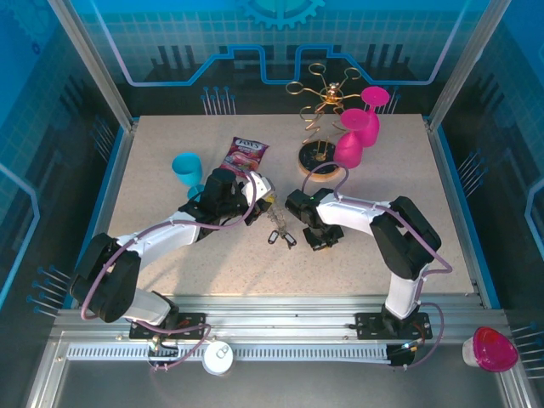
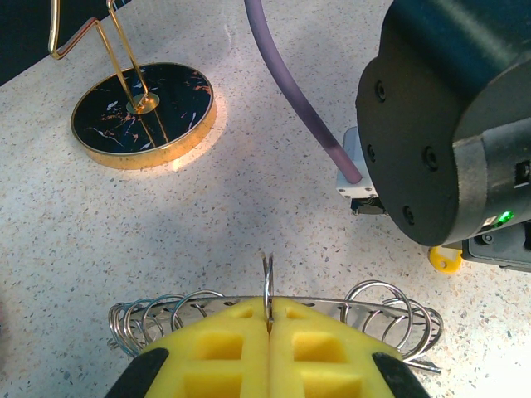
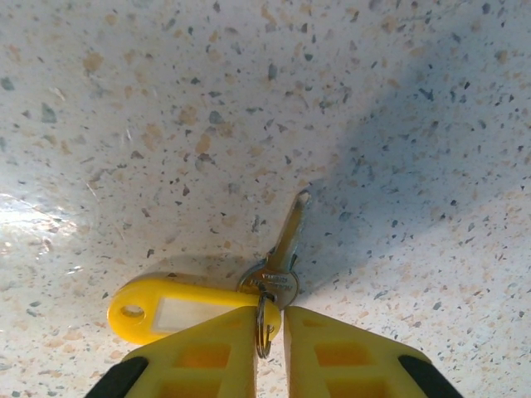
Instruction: Put the keys on the keyring
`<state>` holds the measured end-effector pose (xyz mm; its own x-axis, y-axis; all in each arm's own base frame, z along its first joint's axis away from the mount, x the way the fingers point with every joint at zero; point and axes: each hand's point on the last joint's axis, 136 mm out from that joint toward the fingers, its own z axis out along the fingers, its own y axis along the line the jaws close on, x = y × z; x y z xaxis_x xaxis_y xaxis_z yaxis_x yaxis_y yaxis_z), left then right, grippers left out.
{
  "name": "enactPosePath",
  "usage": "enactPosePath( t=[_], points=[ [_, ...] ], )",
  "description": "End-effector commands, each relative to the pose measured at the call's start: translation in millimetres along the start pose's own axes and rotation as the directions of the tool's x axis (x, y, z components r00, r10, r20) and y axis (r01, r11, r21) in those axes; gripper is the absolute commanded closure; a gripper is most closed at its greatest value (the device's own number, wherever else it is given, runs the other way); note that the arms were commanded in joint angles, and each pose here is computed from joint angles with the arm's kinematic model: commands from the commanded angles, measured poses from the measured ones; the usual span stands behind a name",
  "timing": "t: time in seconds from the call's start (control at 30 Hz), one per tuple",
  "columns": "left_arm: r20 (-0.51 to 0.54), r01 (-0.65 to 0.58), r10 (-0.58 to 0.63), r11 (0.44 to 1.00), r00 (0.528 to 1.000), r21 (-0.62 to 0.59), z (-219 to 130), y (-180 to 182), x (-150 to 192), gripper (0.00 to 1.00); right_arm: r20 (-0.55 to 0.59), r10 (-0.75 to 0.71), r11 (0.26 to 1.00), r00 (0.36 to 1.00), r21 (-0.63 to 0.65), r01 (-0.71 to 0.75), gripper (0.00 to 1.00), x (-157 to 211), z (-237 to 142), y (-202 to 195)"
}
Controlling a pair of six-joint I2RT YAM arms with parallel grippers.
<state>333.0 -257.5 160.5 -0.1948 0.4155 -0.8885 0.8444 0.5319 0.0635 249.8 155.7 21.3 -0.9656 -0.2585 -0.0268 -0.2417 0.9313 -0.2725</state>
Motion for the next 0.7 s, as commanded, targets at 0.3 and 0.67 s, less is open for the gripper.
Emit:
enactPosePath(
  t=[0.3,0.67],
  points=[
    [0.031,-0.028,0.028,0.999,0.999,0.025,-7.3,-6.7,-8.7,1.0,0.009,-0.009,0.999,1.0,0.033,0.009,0.97,-3.2,-8.6,-3.5],
    [0.088,-0.167,0.16,0.982,0.983,0.083,-24.3,-26.9,-16.7,1.0,0.413,-0.091,0.942,0.906,-0.26,0.214,1.0,-27.6,-93.7,13.8]
  ],
)
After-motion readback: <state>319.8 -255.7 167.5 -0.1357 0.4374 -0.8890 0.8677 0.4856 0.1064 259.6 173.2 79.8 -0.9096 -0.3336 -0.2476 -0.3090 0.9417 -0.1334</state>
